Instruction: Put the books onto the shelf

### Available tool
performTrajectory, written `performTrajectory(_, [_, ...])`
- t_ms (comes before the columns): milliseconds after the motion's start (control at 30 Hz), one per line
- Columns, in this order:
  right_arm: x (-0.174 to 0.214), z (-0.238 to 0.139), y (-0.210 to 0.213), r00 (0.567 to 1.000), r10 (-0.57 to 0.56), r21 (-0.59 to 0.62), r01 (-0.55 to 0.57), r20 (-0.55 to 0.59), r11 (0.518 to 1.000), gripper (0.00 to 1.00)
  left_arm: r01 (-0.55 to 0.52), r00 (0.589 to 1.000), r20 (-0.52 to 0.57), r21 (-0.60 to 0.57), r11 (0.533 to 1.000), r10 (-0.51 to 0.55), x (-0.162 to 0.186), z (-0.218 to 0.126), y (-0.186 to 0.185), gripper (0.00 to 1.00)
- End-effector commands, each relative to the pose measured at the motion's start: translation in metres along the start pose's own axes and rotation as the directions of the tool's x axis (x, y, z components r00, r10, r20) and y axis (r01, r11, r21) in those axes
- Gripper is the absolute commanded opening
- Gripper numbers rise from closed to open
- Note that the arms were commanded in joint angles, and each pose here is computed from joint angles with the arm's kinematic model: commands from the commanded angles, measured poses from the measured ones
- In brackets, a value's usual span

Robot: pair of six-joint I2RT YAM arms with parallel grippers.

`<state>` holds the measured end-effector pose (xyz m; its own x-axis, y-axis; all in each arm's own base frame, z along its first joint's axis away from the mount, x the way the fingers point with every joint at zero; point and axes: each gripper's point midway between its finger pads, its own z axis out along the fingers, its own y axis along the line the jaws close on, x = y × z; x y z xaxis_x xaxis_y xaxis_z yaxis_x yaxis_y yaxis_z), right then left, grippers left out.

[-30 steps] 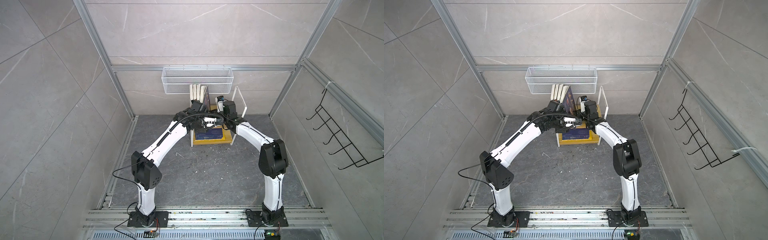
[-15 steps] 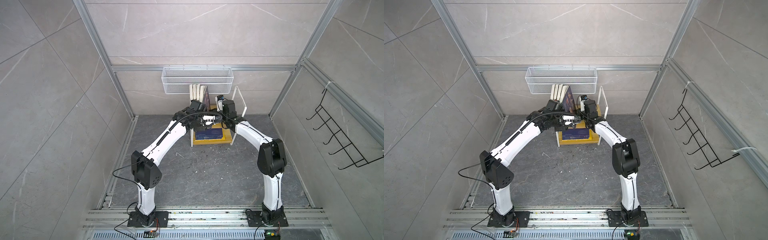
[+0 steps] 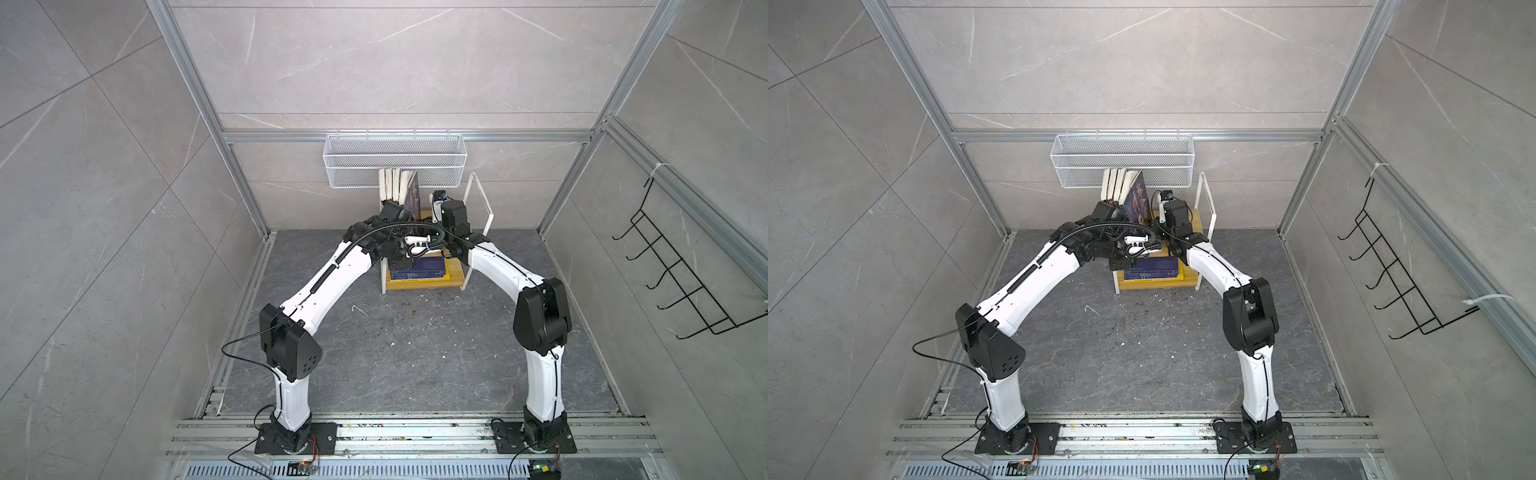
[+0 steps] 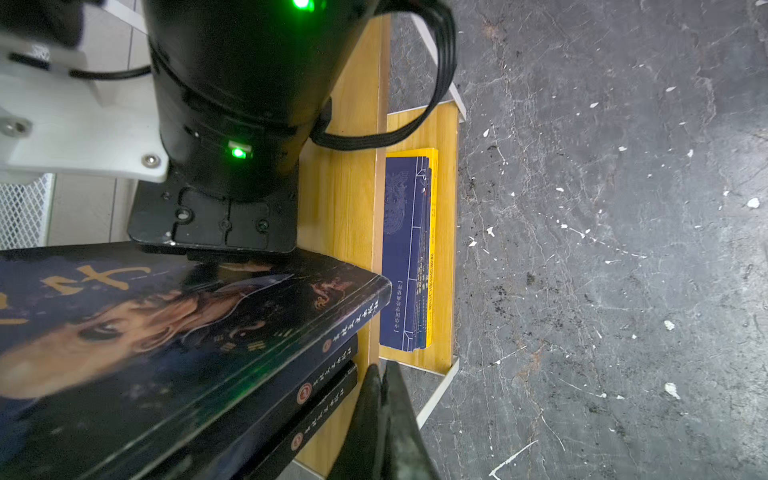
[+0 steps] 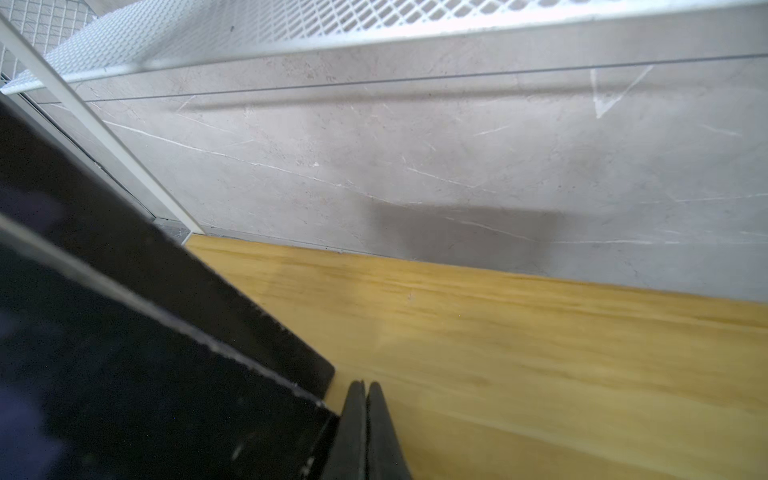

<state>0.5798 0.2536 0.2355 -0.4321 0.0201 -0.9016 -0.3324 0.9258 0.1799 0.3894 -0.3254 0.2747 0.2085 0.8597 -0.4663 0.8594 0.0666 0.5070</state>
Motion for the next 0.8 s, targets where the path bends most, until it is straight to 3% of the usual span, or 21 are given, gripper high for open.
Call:
performTrajectory(0, [0.012,0.008,0.009,0.999,-0.005,-0.003,0.005,-0.040,1.000,0.00,0.033,0.998,0.061,-0.072,0.997,-0.028,-0.018,-0.027,0.018,0.00])
performTrajectory(400, [0.009,0.009,0.008,0.999,-0.017,0.005,0.017,-0.038,1.000,0.00,0.047,0.999,0.011,-0.199,0.979,-0.045,-0.007,-0.006,0.055,0.00])
performTrajectory(767, [-0.020,-0.002,0.007,0.999,-0.046,0.019,0.045,0.012,0.999,0.00,0.058,0.998,0.016,-0.209,0.976,-0.056,-0.007,-0.006,0.059,0.00])
